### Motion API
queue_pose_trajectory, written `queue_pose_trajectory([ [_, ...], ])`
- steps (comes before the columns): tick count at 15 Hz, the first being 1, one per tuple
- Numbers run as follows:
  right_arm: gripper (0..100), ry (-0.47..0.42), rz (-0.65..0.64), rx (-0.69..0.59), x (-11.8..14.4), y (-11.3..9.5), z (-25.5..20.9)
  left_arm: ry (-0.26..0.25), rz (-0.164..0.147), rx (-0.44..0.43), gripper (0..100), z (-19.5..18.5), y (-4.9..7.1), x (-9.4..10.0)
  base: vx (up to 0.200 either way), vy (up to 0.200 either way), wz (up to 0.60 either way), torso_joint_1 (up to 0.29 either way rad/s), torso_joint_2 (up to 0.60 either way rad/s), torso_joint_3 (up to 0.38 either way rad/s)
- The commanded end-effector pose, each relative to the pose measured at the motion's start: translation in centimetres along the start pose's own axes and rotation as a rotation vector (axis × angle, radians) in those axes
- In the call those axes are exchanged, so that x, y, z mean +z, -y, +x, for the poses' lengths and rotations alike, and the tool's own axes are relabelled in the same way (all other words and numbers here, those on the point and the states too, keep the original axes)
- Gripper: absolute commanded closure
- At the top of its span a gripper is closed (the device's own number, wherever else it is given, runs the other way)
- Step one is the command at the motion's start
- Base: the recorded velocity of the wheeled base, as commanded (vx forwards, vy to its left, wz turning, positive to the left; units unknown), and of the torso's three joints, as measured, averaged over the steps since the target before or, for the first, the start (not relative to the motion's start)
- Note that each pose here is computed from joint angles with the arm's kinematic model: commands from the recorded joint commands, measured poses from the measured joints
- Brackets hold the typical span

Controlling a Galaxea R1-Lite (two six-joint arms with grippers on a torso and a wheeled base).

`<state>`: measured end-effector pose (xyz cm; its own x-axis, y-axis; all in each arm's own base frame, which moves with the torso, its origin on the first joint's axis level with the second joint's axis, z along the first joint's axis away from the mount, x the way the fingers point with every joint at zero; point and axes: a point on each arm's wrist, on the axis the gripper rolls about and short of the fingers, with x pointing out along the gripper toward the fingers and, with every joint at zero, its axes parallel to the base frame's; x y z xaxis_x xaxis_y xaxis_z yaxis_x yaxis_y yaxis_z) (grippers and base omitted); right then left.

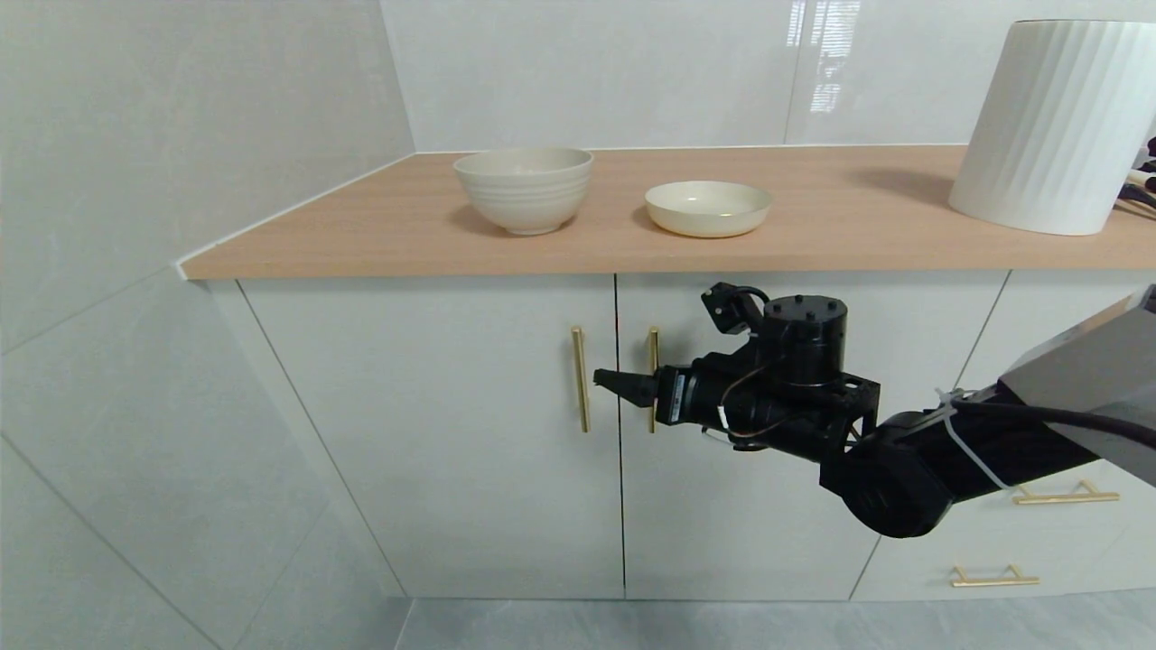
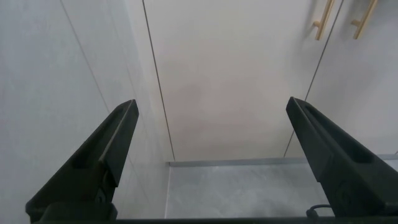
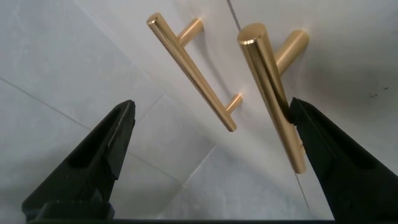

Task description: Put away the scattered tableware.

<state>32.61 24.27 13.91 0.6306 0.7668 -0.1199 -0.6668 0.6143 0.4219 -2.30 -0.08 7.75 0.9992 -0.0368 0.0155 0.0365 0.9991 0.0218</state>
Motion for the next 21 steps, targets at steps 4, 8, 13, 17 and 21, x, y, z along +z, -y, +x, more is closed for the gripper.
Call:
queue_pose_trajectory([
  [4, 0, -0.012, 0.013, 0.019, -0.2, -0.8, -0.3, 0.001, 0.000, 0.000, 0, 0.0, 0.0, 0.0, 0.000, 0.000, 0.00, 0.000, 0.00, 0.000],
  [8, 0, -0.020, 0.015, 0.033, -0.1, -1.1, -1.1, 0.001, 0.000, 0.000, 0, 0.0, 0.0, 0.0, 0.000, 0.000, 0.00, 0.000, 0.00, 0.000],
  [13, 0, -0.093, 0.018, 0.173, 0.1, -2.2, -3.9, 0.001, 0.000, 0.000, 0, 0.0, 0.0, 0.0, 0.000, 0.000, 0.00, 0.000, 0.00, 0.000],
  [17, 0, -0.133, 0.026, 0.166, -0.9, -2.2, -5.3, 0.000, 0.000, 0.000, 0, 0.0, 0.0, 0.0, 0.000, 0.000, 0.00, 0.000, 0.00, 0.000],
  [21, 0, -0.168, 0.034, 0.194, -1.3, -2.8, -8.0, 0.001, 0.000, 0.000, 0, 0.0, 0.0, 0.0, 0.000, 0.000, 0.00, 0.000, 0.00, 0.000],
])
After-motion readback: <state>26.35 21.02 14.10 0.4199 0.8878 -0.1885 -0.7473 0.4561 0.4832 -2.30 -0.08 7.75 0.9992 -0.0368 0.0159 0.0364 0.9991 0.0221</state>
